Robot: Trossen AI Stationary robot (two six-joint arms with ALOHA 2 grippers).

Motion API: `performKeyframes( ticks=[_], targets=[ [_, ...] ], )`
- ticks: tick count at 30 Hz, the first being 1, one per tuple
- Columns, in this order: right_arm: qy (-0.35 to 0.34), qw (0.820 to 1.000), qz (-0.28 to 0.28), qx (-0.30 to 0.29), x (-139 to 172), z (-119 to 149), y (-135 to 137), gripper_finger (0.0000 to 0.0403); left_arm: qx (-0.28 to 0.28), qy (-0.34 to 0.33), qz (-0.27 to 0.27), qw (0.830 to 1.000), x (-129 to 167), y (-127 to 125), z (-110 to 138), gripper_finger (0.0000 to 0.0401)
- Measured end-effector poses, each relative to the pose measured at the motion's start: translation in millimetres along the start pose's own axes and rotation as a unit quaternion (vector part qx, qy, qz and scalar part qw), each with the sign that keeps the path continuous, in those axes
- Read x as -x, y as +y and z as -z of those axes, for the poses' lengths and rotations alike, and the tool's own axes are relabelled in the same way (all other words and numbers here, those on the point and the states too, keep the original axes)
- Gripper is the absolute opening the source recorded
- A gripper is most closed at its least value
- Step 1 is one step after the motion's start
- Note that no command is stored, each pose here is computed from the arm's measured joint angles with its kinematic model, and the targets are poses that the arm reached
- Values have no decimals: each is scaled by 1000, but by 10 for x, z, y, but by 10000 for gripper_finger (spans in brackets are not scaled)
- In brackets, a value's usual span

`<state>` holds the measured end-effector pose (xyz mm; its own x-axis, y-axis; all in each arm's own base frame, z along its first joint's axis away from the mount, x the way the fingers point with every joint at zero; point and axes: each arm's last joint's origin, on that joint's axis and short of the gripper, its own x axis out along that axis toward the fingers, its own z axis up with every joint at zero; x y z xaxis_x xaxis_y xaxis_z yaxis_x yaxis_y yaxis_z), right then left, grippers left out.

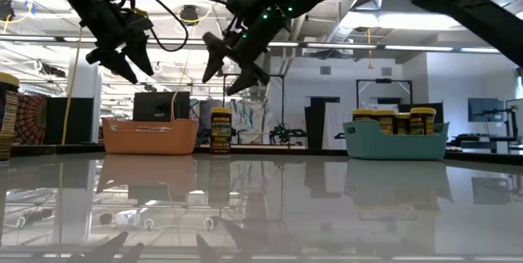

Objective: Sort spices by type
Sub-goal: Put the top yellow seasoning bottle into the light blue bin

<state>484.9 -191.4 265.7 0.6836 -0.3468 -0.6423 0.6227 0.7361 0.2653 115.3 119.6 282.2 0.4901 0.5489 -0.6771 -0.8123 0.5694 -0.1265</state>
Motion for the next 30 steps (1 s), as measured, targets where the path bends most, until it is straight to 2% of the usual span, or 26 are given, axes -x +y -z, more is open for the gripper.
performKeyframes(
  ticks=[3, 8, 14, 22, 30],
  targets=[
    [-1, 1000, 17, 18, -112, -16, -4, 379, -2, 3, -1, 1000, -13, 0, 0, 270],
    [29, 998, 32, 45, -331, 105, -51, 379, -3, 7, -2, 1000, -24, 0, 2, 270],
    [62, 995, 59, 51, -325, 174, -90, 379, -10, 8, -2, 1000, -25, 0, 3, 270],
    [68, 994, 67, 50, -381, 201, -139, 378, -15, 3, -4, 1000, -25, 1, -4, 270],
    [62, 993, 84, 52, -390, 205, -147, 335, -13, 4, -4, 1000, -25, 1, -3, 270]
  ],
)
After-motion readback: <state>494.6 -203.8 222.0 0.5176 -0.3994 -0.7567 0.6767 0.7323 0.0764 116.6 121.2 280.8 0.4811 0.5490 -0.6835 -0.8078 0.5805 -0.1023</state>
